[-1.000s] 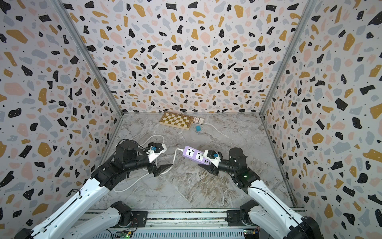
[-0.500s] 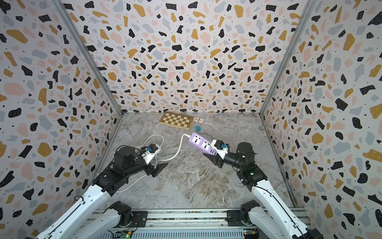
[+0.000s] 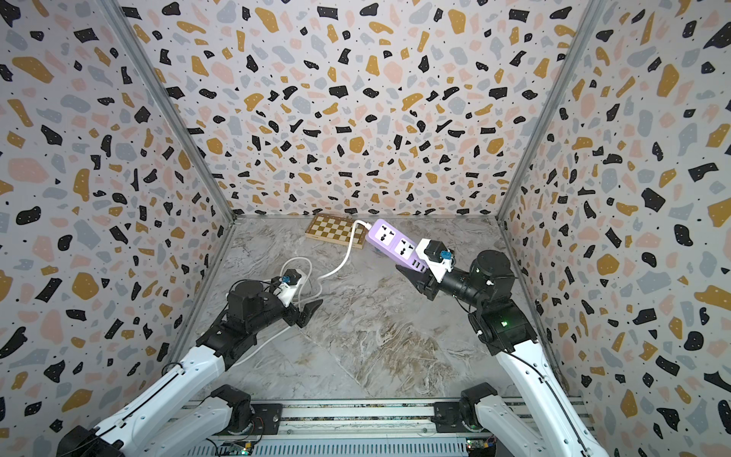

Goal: Wrap the cord around the power strip
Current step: Wrap the power cord around the power strip.

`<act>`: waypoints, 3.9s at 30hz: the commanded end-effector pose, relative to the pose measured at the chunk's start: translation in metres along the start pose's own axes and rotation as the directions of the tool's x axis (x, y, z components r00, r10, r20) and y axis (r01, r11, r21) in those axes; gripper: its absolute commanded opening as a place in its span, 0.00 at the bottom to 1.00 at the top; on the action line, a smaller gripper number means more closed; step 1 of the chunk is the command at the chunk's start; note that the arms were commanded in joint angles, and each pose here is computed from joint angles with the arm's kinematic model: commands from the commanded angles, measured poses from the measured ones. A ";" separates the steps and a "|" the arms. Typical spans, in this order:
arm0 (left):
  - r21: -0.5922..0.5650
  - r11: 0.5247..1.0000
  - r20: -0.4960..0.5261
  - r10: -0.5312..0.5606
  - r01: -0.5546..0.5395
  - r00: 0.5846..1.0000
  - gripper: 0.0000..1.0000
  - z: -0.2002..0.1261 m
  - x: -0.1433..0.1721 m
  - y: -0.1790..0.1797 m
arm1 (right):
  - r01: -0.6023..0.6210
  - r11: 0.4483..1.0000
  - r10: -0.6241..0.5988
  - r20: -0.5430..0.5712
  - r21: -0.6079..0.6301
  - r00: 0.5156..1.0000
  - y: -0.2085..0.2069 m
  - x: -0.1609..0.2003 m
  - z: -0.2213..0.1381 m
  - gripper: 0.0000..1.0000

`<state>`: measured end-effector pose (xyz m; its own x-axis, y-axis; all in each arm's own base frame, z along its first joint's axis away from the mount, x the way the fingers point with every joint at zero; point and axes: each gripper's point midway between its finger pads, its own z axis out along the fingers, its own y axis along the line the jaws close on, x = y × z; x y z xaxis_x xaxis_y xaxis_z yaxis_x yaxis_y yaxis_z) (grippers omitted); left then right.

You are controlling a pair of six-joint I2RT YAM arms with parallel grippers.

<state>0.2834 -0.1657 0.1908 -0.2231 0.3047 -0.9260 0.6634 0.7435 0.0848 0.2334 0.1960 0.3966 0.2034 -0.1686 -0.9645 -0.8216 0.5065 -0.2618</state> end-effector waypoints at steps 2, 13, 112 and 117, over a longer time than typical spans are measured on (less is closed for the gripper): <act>-0.001 0.999 0.104 -0.034 0.035 0.994 0.99 0.008 -0.018 0.005 | 0.022 0.999 -0.024 0.071 0.027 0.997 -0.005 -0.041 -0.012 0.03; -0.064 0.995 0.188 -0.062 0.075 0.980 0.95 0.059 0.002 0.026 | -0.011 1.000 0.010 0.115 0.003 0.993 -0.004 -0.073 -0.021 0.03; 0.509 0.762 0.030 0.449 -0.400 0.893 0.00 -0.001 -0.064 -0.148 | -0.120 0.876 0.173 -0.071 0.468 0.982 -0.064 0.096 -0.039 0.00; 0.507 0.677 0.119 0.558 -0.534 0.821 0.00 -0.030 -0.119 -0.159 | -0.105 0.954 0.181 -0.259 0.282 0.949 -0.026 0.146 -0.012 0.00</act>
<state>0.1910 -0.3072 0.2845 0.1906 0.5429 -0.8179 0.9505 0.1064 0.2921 0.2890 0.1285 0.2924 -0.0720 -0.1701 -0.9828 -0.5564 0.8246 -0.1020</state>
